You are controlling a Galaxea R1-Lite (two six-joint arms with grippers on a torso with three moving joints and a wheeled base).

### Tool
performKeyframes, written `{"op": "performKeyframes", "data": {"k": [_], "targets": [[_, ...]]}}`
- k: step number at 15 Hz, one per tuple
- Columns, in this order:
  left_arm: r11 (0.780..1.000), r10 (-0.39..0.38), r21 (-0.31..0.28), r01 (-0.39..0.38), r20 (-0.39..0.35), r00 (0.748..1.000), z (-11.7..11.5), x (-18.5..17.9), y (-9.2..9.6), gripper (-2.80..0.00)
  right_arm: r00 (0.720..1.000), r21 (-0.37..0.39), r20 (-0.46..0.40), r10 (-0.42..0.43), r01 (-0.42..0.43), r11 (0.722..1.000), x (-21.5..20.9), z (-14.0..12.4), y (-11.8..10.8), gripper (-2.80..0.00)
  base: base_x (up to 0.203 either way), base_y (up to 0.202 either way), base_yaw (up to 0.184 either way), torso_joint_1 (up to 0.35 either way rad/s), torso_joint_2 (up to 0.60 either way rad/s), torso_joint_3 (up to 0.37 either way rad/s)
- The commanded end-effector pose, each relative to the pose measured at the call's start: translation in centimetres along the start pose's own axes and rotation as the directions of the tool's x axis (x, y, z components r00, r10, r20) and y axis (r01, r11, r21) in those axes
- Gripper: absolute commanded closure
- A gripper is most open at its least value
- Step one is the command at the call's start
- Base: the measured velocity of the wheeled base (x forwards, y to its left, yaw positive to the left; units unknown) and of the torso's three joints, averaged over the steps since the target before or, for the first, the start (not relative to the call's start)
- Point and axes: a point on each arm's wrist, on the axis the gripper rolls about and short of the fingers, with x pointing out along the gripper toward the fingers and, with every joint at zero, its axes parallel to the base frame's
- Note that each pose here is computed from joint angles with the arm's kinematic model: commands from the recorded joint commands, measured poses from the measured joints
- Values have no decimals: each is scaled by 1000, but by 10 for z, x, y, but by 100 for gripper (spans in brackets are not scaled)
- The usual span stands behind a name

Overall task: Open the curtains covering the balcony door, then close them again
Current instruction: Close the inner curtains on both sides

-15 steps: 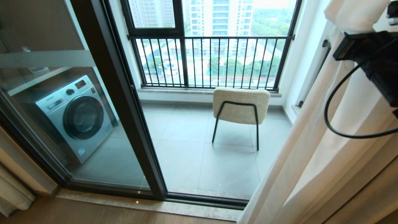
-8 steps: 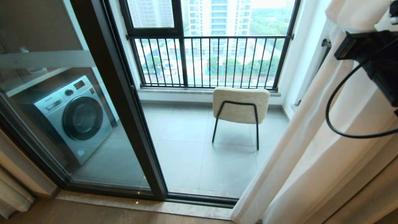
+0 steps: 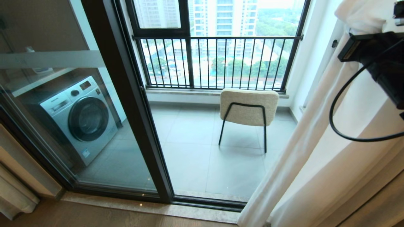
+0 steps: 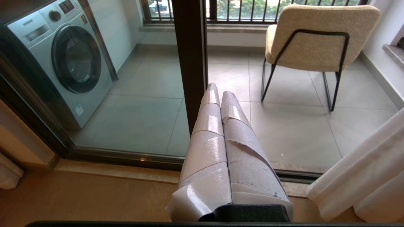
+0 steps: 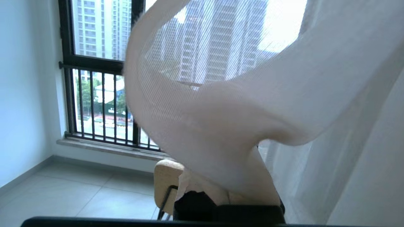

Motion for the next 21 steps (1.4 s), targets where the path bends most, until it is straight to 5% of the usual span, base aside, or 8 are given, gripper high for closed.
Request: {"op": "performKeyframes", "data": {"k": [1,7,21], "targets": [[1000,0,0,0,-1,1000,0,0,0,0,1000,-1,7,-3,3,1000,0,1,-1,0,0,0,0,0,0,0],[1000,-1,2,1,0,1000,0,0,0,0,1000,0,5,-1,1,1000,-2,2,0,0,0,0,0,0,0,0],[1000,-3,2,3,-2,1000,0,0,0,0,1000,-1,7,-3,3,1000,-4,3,-1,0,149,0,2,2,0,2]]}}
